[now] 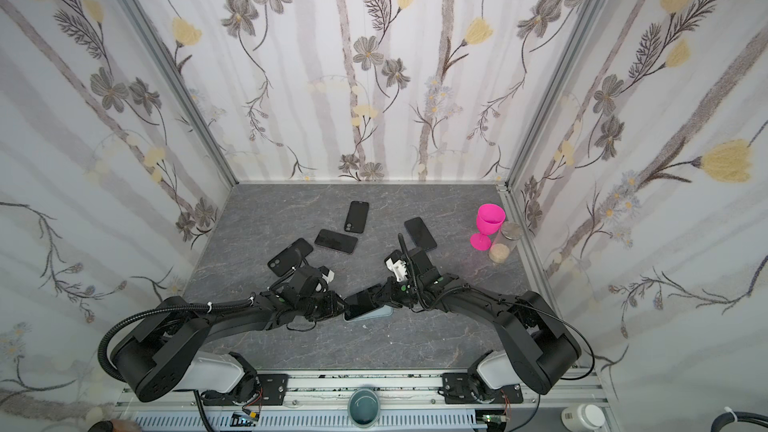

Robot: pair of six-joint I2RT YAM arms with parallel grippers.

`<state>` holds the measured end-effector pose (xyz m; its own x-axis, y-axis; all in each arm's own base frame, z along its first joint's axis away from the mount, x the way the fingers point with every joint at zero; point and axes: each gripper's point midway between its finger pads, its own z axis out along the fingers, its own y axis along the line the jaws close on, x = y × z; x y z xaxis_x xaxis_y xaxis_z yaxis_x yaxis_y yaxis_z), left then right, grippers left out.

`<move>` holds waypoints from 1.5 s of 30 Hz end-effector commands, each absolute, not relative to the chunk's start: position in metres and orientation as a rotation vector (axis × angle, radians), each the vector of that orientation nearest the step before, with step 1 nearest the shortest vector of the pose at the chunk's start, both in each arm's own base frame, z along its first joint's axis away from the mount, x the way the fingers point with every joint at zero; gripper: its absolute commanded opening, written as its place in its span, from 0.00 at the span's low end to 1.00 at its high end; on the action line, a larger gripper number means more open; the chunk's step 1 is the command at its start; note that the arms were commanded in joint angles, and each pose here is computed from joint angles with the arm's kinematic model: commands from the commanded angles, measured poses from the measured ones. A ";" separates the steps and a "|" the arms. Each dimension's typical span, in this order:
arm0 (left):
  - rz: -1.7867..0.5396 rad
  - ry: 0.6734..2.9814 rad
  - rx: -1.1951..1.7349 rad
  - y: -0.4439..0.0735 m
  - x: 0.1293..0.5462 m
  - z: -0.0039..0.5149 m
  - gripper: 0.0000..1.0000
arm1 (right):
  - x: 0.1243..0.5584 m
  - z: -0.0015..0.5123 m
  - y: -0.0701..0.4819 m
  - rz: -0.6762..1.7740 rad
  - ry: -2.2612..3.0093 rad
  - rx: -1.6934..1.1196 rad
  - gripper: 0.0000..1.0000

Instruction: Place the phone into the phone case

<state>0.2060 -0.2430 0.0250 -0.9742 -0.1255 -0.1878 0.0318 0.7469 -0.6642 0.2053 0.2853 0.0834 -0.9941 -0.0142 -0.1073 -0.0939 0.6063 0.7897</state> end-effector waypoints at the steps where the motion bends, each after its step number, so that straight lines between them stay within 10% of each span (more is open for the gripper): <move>1: -1.064 2.715 -0.058 -0.246 0.206 0.027 0.28 | 0.200 0.077 0.283 1.337 2.773 -0.048 0.00; 45: -1.070 2.726 -0.076 -0.244 0.202 0.021 0.27 | 0.199 0.059 0.283 1.274 2.807 -0.052 0.05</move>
